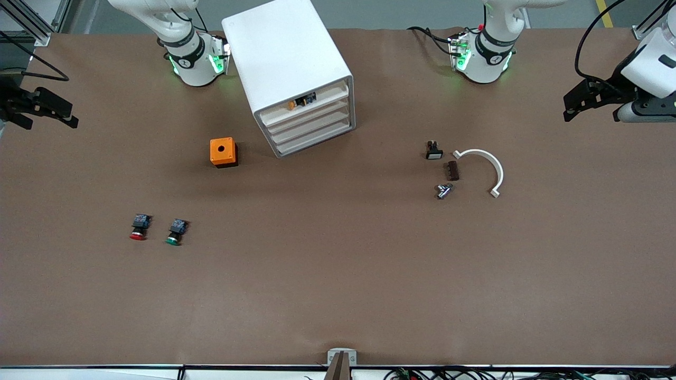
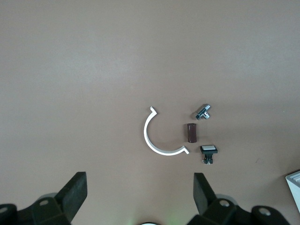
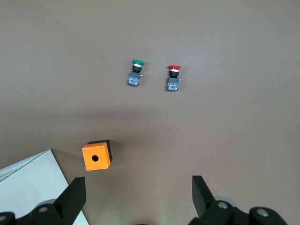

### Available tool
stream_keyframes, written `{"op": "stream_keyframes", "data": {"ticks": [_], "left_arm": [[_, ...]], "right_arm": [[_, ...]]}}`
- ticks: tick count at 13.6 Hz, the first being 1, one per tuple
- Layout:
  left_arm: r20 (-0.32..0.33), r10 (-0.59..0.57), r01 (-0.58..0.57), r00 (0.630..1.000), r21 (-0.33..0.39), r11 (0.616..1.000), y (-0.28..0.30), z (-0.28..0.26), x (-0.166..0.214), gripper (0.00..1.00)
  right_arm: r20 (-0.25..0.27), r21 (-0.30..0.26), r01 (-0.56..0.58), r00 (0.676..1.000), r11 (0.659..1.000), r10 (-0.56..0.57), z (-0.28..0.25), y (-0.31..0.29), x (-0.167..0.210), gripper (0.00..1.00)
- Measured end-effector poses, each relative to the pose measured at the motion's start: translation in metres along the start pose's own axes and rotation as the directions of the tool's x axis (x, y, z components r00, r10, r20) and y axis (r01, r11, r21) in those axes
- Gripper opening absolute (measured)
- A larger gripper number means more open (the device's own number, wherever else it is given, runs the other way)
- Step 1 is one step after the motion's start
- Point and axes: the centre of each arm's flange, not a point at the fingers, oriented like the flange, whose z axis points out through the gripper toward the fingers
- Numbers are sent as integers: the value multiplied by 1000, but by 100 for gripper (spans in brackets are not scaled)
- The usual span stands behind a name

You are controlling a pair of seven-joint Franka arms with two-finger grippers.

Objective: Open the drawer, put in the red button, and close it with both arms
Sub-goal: 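Move the left gripper toward the drawer while the right gripper reaches the buttons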

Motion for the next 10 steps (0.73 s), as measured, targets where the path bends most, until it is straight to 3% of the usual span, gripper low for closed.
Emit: {"op": "stream_keyframes", "data": {"ticks": [6,10], "left_arm": [[15,-1,1,1000,-1,1000,0,8,10,100],[98,16,-16,995,-6,1000,11,64,48,100]], "right_arm": [[-5,0,0,1000,1000,0,0,0,1,100],[-43,-5,0,999,1000,0,-10,0,4,100]]}}
